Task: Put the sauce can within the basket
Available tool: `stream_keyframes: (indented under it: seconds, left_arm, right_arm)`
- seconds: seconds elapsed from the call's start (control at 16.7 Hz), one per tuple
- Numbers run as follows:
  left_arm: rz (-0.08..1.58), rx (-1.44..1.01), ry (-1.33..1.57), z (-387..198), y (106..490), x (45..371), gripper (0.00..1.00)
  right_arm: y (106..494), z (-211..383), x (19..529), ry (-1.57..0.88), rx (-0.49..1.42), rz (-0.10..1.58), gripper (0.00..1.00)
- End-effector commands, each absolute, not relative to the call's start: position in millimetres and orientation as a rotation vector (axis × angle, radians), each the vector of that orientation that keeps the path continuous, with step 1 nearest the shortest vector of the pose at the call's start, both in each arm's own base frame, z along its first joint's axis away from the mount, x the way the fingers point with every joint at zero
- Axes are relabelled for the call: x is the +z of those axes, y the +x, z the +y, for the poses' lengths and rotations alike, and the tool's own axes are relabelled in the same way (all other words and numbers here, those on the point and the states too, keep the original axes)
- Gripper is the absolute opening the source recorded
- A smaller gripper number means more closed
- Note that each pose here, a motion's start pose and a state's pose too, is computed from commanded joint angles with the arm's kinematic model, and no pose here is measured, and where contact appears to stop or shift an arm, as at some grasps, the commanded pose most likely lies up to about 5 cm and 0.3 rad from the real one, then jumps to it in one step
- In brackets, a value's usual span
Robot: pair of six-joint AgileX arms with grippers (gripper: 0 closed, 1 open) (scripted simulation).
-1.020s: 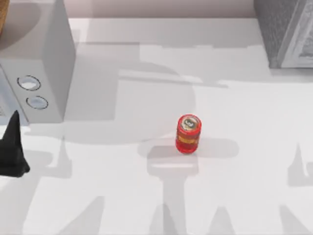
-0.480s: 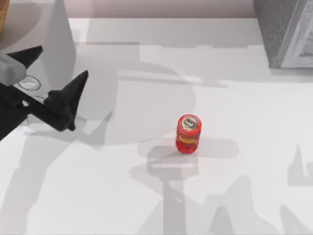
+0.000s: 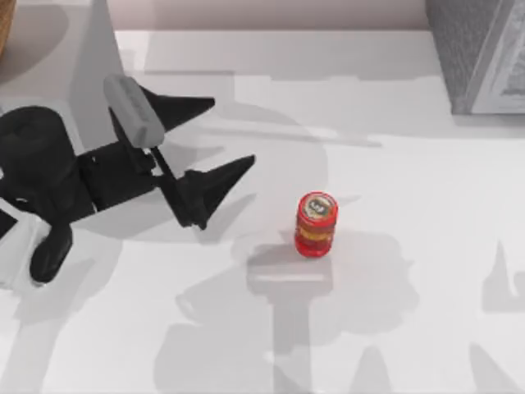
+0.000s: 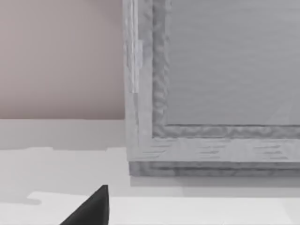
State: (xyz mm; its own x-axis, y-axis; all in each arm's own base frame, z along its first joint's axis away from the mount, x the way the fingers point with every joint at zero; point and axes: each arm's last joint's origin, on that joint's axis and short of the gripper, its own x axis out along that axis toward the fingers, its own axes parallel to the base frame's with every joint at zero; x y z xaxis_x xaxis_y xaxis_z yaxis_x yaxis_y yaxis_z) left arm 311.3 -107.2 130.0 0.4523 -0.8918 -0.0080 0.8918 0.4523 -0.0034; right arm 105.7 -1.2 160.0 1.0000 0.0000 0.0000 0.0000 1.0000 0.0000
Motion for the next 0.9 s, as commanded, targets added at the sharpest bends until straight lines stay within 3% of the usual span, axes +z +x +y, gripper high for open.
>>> stream_keyframes:
  seconds: [0.48, 0.9]
  left_arm:
    - [-0.004, -1.413, 0.012, -142, 326, 20, 1.00]
    - [-0.006, -1.449, 0.014, -145, 324, 6, 1.00]
  right_arm:
    - [106, -1, 160, 0.000, 0.000, 0.000, 1.00]
    - [106, -1, 160, 0.000, 0.000, 0.000, 1.00]
